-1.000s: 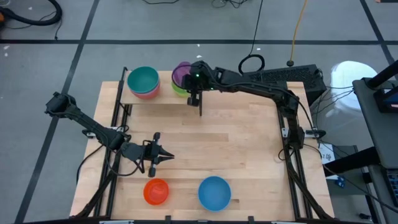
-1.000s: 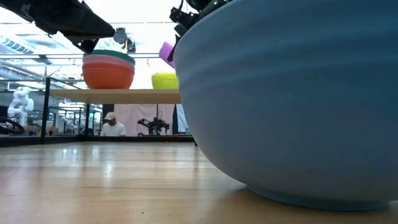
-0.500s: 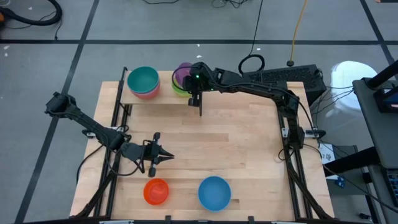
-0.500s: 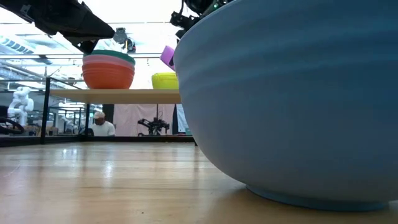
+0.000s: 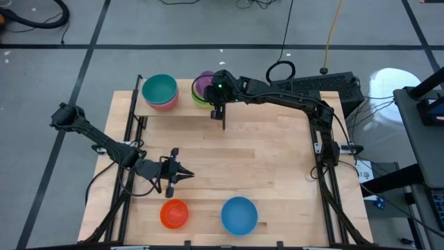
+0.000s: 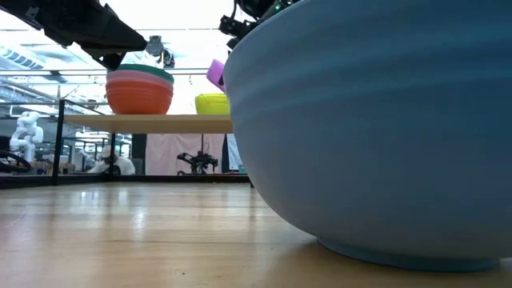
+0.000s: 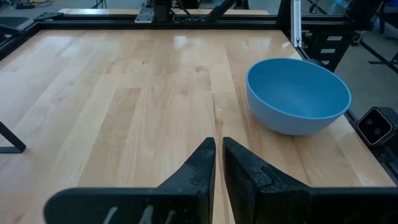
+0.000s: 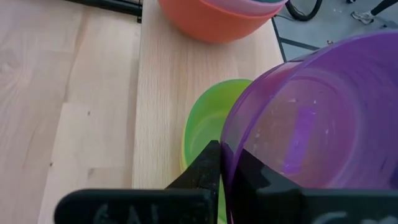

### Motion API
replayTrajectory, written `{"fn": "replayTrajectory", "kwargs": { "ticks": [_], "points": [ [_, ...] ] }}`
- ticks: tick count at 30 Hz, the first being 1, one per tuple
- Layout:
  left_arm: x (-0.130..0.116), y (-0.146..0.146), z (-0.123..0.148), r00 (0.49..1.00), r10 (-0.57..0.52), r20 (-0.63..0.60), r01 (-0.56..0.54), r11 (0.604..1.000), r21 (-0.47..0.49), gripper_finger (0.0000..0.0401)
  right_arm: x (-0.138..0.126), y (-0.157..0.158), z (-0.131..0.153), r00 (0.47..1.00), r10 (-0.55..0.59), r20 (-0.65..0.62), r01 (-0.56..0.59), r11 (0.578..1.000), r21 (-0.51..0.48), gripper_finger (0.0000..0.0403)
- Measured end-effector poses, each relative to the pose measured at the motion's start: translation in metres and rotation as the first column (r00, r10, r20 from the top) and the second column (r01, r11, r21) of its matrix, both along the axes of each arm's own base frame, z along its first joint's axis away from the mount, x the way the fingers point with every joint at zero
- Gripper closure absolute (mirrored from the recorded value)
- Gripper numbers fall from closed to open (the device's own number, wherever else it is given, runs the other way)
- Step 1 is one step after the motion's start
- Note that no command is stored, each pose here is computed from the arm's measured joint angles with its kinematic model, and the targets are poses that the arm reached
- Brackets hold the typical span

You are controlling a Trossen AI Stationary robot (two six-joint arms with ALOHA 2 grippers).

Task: Place and stack bowls onto a shelf
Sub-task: Stack the purple bowl into the green bowl on the shelf

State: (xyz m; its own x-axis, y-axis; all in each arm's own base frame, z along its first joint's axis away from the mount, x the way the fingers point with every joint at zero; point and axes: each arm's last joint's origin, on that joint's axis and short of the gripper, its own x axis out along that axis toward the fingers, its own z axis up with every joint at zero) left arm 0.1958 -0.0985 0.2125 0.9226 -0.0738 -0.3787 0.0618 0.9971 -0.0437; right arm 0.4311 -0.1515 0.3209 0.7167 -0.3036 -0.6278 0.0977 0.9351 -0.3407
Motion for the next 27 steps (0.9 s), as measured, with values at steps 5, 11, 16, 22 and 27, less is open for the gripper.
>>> {"fn": "replayTrajectory", "kwargs": {
  "ticks": [5,11,16,22,27],
  "points": [
    [0.0000,0.0001,0.0000,1.000,0.000,0.000,0.000,1.000,0.000,0.0366,-0.0003,0.0003,-0.0005,1.000,0.000,-0.005,0.000,1.000,0.004,0.0394],
    [0.0000,0.0002,-0.0001,1.000,0.001,-0.001,-0.001,1.000,0.000,0.0366,-0.0004,0.0004,-0.0006,1.000,0.001,-0.006,-0.001,1.000,0.006,0.0388],
    [0.0000,0.0002,-0.0001,1.000,0.000,-0.001,0.000,1.000,0.003,0.0366,-0.0004,0.0004,-0.0006,1.000,-0.002,-0.005,0.002,1.000,0.008,0.0356],
    [-0.0002,0.0003,-0.0007,1.000,0.000,-0.007,0.000,1.000,0.006,0.0366,0.0014,0.0007,0.0013,1.000,-0.001,0.019,0.001,1.000,0.000,0.0324],
    [-0.0003,0.0002,-0.0008,1.000,0.000,-0.008,0.000,1.000,0.005,0.0366,0.0032,0.0037,0.0023,1.000,0.008,0.030,-0.008,1.000,-0.007,0.0314]
  ]
}}
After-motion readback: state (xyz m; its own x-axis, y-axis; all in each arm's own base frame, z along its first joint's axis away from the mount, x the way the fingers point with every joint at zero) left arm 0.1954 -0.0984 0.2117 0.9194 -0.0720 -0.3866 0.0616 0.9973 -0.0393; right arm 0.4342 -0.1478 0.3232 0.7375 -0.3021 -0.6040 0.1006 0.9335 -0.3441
